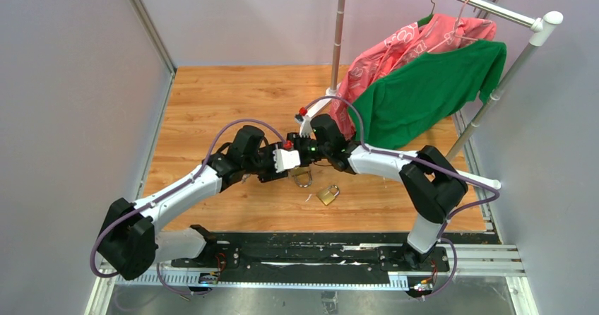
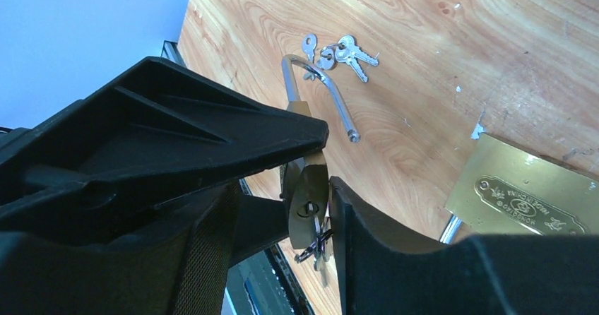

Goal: Lock with the key
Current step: Pick up the lock from the center of the board.

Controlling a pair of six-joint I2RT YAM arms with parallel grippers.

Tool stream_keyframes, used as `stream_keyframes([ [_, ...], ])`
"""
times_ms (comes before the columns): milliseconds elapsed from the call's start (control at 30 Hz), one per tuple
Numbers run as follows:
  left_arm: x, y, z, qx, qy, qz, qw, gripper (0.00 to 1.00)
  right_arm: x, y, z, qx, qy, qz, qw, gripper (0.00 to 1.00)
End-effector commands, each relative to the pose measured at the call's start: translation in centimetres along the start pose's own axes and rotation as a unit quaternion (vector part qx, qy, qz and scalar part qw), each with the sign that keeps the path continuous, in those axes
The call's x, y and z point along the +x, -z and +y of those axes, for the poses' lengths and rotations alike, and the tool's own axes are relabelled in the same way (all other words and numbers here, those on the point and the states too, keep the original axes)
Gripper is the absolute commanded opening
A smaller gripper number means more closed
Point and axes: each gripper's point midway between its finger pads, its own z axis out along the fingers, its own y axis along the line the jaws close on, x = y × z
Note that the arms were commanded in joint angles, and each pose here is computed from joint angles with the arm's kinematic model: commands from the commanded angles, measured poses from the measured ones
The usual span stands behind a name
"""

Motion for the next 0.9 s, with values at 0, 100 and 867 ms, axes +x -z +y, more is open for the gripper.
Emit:
stream_keyframes([
  [0, -2.9, 0.3, 2.8, -0.050, -0.034, -0.043, 0.997, 0.00, 0.1, -0.6, 1.9, -0.032, 0.001, 0.021, 0.999, 0.55],
  [100, -3.2, 0.3, 3.1, -0.055, -0.031, -0.046, 0.997, 0.00, 0.2, -0.8, 1.7, -0.031, -0.002, 0.024, 0.999, 0.47],
  [867, -14.2, 14.5, 2.2, -0.035, -0.110, -0.200, 0.973, 0.94, -8.5, 12.9, 10.1, -0.064, 0.169, -0.136, 0.974, 0.00],
])
